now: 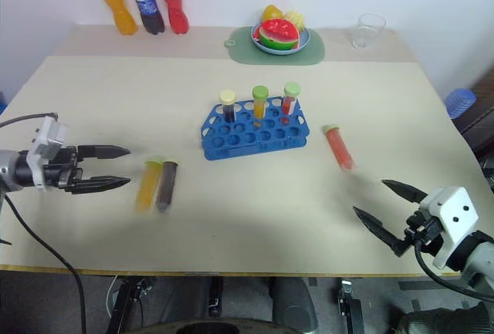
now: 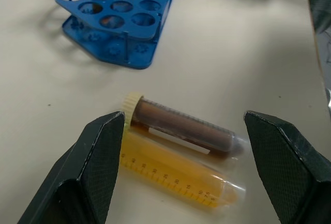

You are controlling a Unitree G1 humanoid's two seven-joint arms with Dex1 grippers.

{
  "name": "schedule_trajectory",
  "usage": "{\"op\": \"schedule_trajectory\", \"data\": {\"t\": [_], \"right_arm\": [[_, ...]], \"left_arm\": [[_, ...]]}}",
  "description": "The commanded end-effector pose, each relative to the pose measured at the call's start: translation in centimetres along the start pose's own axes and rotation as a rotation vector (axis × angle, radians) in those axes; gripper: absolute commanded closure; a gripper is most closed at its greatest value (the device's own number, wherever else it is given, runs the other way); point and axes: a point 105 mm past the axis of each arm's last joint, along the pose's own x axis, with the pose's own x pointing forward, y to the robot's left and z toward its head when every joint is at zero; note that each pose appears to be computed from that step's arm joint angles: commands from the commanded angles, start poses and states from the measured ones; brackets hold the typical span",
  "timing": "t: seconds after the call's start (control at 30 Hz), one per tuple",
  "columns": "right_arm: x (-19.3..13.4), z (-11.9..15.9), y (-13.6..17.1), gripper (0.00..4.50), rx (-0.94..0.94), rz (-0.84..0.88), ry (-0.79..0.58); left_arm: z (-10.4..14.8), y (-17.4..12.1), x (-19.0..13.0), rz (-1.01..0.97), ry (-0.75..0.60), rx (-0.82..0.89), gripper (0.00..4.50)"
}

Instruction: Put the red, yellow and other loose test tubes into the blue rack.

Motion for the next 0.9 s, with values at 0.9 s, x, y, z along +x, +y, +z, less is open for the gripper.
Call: {"op": "schedule_trajectory", "data": {"t": [0.9], "right_arm": [[9.4,4.0,-5.9,0.17,0.263,-0.172,0.239]], "left_arm": [[2.6,-1.8,7.2,-0.230,-0.122,0.302,0.72]]}}
